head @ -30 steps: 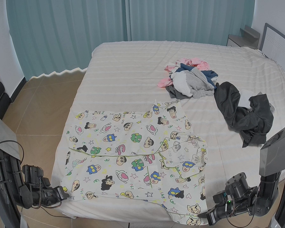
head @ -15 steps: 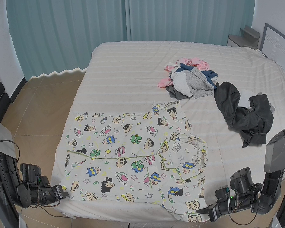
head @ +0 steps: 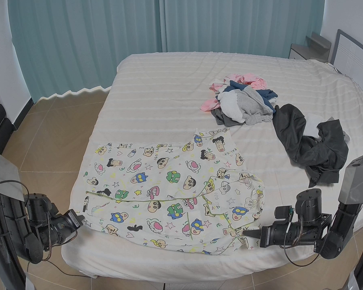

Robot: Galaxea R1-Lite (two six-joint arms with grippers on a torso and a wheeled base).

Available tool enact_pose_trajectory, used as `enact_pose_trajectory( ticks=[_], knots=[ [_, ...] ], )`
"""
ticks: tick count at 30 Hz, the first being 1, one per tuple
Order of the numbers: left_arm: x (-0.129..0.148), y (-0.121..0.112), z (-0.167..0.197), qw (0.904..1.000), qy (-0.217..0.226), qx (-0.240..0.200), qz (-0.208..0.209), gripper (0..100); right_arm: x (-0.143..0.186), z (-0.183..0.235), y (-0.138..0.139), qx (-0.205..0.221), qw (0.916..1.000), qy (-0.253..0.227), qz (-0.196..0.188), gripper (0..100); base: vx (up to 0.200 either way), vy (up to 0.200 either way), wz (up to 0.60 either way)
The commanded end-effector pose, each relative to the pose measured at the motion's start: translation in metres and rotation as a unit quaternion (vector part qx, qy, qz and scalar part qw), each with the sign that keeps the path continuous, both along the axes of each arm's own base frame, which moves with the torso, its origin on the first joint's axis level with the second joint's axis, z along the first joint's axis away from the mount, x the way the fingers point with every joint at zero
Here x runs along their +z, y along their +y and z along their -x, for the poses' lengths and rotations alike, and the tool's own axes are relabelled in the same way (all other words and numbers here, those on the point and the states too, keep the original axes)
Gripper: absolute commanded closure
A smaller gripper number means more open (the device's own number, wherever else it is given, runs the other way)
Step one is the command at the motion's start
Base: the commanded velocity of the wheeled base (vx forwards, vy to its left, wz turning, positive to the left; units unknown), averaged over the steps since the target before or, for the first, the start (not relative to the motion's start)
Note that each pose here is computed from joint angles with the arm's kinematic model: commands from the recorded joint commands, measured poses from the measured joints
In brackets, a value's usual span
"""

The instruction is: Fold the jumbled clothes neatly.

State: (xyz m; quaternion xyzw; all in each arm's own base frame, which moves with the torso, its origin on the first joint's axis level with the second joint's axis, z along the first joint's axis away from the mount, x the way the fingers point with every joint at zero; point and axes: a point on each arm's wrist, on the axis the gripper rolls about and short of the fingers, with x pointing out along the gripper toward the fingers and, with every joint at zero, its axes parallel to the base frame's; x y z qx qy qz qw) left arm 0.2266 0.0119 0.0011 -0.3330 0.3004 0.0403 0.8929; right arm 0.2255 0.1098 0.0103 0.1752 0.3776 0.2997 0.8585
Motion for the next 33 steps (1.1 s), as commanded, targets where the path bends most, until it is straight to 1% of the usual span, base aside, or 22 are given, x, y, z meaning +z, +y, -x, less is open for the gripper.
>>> enact_pose_trajectory(
  ticks=[1,3,7,10,12,14,15,17,19,22,27,33],
  knots=[
    [-0.002,-0.005,-0.021,0.9996,-0.026,0.004,-0.006,100,0.007,-0.016,0.006,-0.014,0.9991,-0.025,-0.03,100,0.0,0.0,0.0],
    [-0.003,-0.004,-0.033,0.9991,-0.041,0.007,-0.008,100,0.008,-0.024,0.007,-0.028,0.9981,-0.036,-0.042,100,0.0,0.0,0.0],
    [0.0,-0.002,-0.05,0.998,-0.061,0.018,-0.008,100,0.005,-0.035,0.005,-0.058,0.9963,-0.049,-0.041,100,0.0,0.0,0.0],
    [0.004,-0.001,-0.065,0.9977,-0.061,0.03,0.002,100,0.001,-0.043,0.007,-0.073,0.9949,-0.058,-0.041,100,0.0,0.0,0.0],
    [0.01,0.0,-0.079,0.997,-0.055,0.054,0.005,100,-0.006,-0.05,0.008,-0.091,0.9929,-0.069,-0.034,100,0.0,0.0,0.0],
    [0.012,0.0,-0.083,0.9969,-0.052,0.059,0.004,100,-0.008,-0.052,0.008,-0.097,0.9921,-0.073,-0.032,100,0.0,0.0,0.0],
    [0.013,0.001,-0.091,0.9971,-0.045,0.062,0.004,100,-0.014,-0.056,0.01,-0.107,0.9903,-0.082,-0.032,100,0.0,0.0,0.0],
    [0.013,0.0,-0.093,0.997,-0.043,0.063,0.007,100,-0.017,-0.059,0.011,-0.112,0.9892,-0.09,-0.032,100,0.0,0.0,0.0],
    [0.014,0.001,-0.1,0.996,-0.05,0.072,0.018,100,-0.02,-0.064,0.012,-0.12,0.9868,-0.103,-0.033,100,0.0,0.0,0.0],
    [0.016,0.001,-0.107,0.9945,-0.058,0.08,0.033,100,-0.025,-0.066,0.013,-0.128,0.9861,-0.103,-0.029,100,0.0,0.0,0.0],
    [0.006,0.001,-0.109,0.9953,-0.044,0.079,0.033,100,-0.025,-0.07,0.014,-0.128,0.9853,-0.108,-0.031,100,0.0,0.0,0.0],
    [0.002,0.001,-0.111,0.9955,-0.041,0.079,0.034,100,-0.026,-0.074,0.015,-0.134,0.984,-0.113,-0.033,100,0.0,0.0,0.0]
  ],
)
